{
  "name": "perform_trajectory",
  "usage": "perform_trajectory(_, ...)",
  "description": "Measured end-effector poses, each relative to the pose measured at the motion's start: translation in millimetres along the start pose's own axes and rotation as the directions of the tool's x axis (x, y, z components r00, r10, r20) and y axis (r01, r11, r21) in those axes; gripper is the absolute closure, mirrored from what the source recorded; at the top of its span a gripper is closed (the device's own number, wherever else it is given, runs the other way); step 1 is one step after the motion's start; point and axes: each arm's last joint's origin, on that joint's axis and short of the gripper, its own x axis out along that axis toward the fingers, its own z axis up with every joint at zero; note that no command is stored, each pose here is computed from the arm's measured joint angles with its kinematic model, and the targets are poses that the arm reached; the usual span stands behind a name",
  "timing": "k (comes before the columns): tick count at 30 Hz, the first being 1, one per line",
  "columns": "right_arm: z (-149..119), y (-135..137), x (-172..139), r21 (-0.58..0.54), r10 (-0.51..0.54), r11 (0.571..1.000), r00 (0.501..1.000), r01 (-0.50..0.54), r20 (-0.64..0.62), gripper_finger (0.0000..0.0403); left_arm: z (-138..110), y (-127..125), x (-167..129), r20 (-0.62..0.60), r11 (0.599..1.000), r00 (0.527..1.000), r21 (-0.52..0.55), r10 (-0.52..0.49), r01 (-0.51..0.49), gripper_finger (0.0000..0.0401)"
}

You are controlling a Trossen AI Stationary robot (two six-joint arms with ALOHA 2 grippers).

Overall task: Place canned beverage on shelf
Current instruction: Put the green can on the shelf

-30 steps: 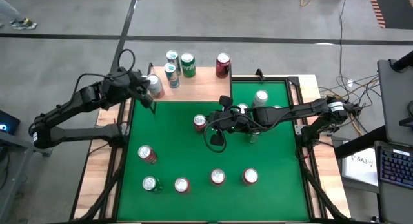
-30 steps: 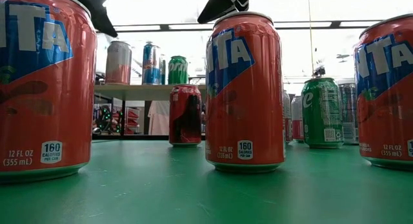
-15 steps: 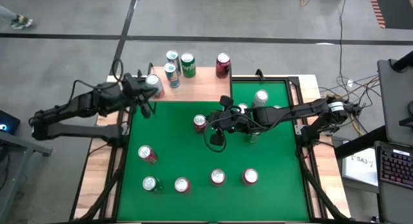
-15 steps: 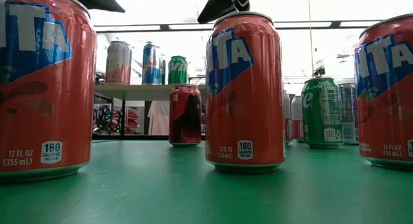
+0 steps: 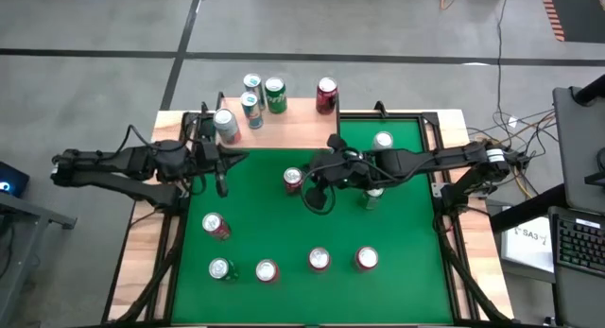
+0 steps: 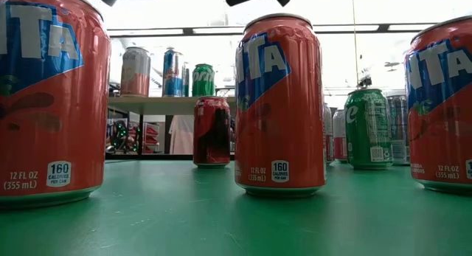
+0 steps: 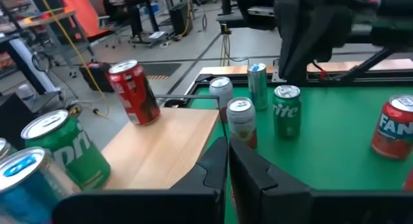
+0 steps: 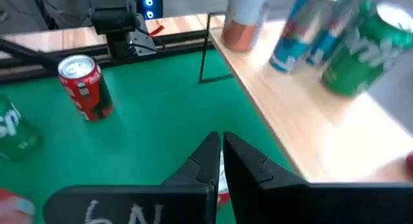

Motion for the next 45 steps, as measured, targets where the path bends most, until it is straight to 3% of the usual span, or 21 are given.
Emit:
perform_trajectory(7, -5.0, -6.8, -5.6, 0.259, 0.139, 0.962, 0.968, -0.083, -0.208, 0.039, 2.3, -2.9, 3.2, 0.019, 0.998, 1.0, 0.059, -0.008, 0.007, 0.0401)
perform_trajectory(12, -22.3, -10.6, -6.3, 0.381, 0.185, 0.925, 0.894, -0.017, -0.409, 0.039, 2.5, -3.0, 3.5, 0.02, 0.998, 1.0, 0.063, -0.007, 0.006, 0.0401)
perform_trajectory(16, -39.6, -17.2, -15.3, 0.414, 0.198, 0.906, 0.77, 0.093, -0.606, 0.039, 2.7, -2.9, 3.4, 0.022, 0.997, 1.0, 0.076, -0.007, 0.005, 0.0401)
perform_trajectory(23, -61.6, -34.5, -42.5, 0.286, 0.055, 0.886, 0.529, 0.366, -0.847, 0.039, 6.6, -2.6, 3.3, 0.059, 0.995, 0.998, 0.1, -0.004, -0.002, 0.0401)
perform_trajectory(36, -68.4, -41.5, -50.4, 0.273, 0.049, 0.889, 0.517, 0.367, -0.855, 0.039, 6.6, -3.4, 5.1, 0.058, 0.995, 0.998, 0.101, -0.004, -0.002, 0.0401)
perform_trajectory(45, -83.2, -76.0, -53.9, 0.259, 0.031, 0.876, 0.489, 0.406, -0.872, 0.039, 5.6, -5.2, 8.5, 0.045, 0.994, 0.999, 0.107, -0.005, 0.001, 0.0401)
